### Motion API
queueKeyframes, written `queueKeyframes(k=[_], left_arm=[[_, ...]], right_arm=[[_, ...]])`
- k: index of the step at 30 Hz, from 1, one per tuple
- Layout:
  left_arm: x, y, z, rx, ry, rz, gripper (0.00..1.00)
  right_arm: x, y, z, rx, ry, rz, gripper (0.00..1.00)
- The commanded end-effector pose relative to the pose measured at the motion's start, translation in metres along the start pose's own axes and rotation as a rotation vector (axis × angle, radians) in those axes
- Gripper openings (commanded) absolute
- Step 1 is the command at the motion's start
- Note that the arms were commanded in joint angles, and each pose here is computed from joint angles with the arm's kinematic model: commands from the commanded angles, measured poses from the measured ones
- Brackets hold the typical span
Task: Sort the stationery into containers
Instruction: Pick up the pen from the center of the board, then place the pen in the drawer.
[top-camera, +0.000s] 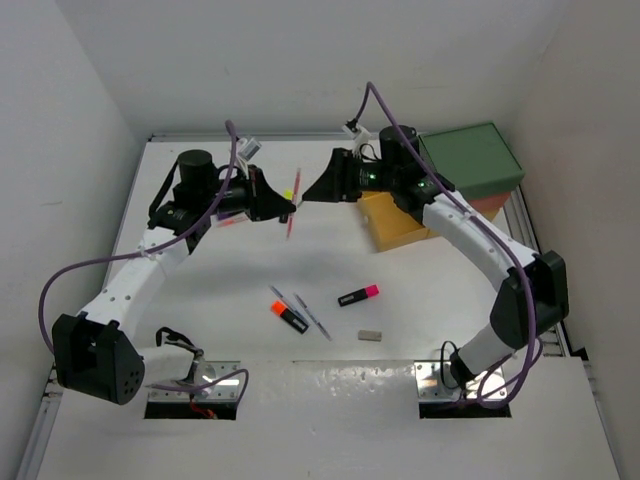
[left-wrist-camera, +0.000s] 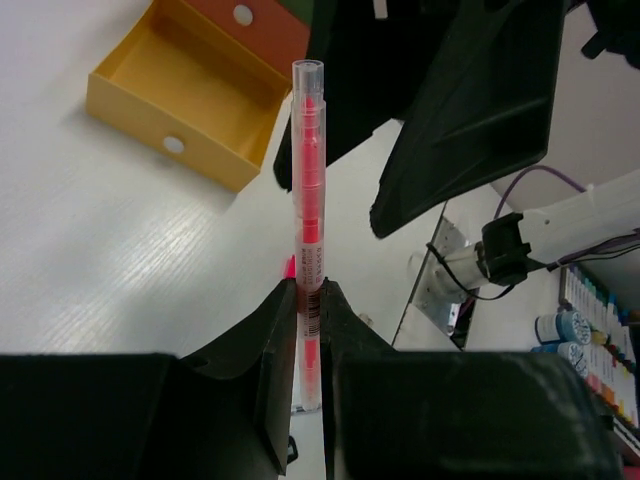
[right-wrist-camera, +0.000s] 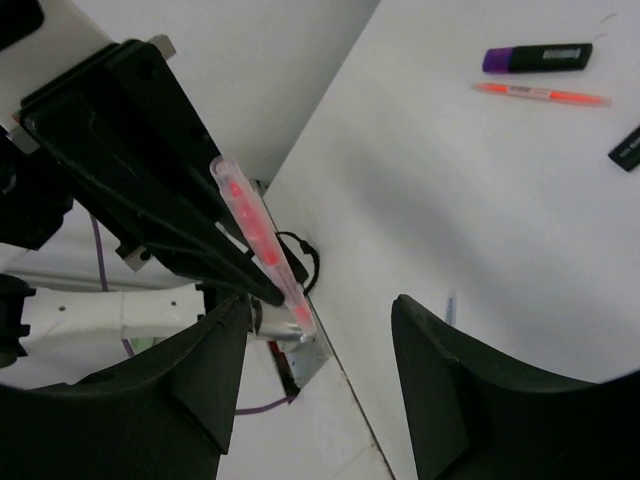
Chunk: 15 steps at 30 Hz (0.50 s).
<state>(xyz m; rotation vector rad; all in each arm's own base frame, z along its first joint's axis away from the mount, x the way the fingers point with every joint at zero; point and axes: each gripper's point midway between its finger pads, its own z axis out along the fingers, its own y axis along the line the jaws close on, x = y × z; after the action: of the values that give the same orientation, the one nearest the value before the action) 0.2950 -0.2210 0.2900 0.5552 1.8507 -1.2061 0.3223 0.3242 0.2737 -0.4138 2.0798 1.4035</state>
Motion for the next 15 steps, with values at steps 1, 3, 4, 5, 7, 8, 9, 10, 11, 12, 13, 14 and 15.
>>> queueKeyframes(k=[1, 3, 4, 5, 7, 8, 9, 10, 11, 12, 13, 14, 15], left_arm=[[-0.014, -0.012, 0.000, 0.051, -0.041, -0.008, 0.00], [-0.014, -0.012, 0.000, 0.054, -0.040, -0.012, 0.00], [-0.013, -0.013, 0.000, 0.056, -0.040, -0.016, 0.00], [-0.013, -0.013, 0.000, 0.057, -0.038, -0.017, 0.00], [-0.010, -0.012, 0.000, 0.057, -0.038, -0.027, 0.00], [-0.010, -0.012, 0.000, 0.059, -0.039, -0.028, 0.00], [-0.008, -0.011, 0.001, 0.059, -0.035, -0.040, 0.00], [-0.010, -0.012, 0.001, 0.070, -0.051, -0.029, 0.00], [-0.010, -0.012, 0.001, 0.075, -0.051, -0.028, 0.00], [-0.010, -0.014, 0.001, 0.077, -0.053, -0.023, 0.00], [-0.010, -0.014, 0.001, 0.080, -0.051, -0.022, 0.00], [-0.009, -0.014, 0.001, 0.079, -0.047, -0.022, 0.00], [-0.007, -0.014, 0.001, 0.079, -0.043, -0.022, 0.02]], right_arm=[[-0.027, 0.032, 0.010, -0.087, -0.056, -0.045, 0.58], [-0.029, 0.036, 0.016, -0.098, -0.052, -0.038, 0.56], [-0.032, 0.037, 0.019, -0.101, -0.051, -0.031, 0.56], [-0.032, 0.036, 0.021, -0.101, -0.048, -0.027, 0.54], [-0.036, 0.042, 0.025, -0.120, -0.061, -0.043, 0.52], [-0.035, 0.041, 0.028, -0.121, -0.055, -0.041, 0.51], [-0.034, 0.042, 0.030, -0.124, -0.051, -0.043, 0.46], [-0.033, 0.042, 0.031, -0.124, -0.050, -0.047, 0.42], [-0.031, 0.038, 0.033, -0.120, -0.044, -0.041, 0.38], [-0.029, 0.037, 0.034, -0.119, -0.038, -0.039, 0.30], [-0.029, 0.036, 0.034, -0.116, -0.039, -0.043, 0.26], [-0.029, 0.035, 0.033, -0.114, -0.039, -0.044, 0.21], [-0.029, 0.034, 0.032, -0.110, -0.040, -0.045, 0.11]])
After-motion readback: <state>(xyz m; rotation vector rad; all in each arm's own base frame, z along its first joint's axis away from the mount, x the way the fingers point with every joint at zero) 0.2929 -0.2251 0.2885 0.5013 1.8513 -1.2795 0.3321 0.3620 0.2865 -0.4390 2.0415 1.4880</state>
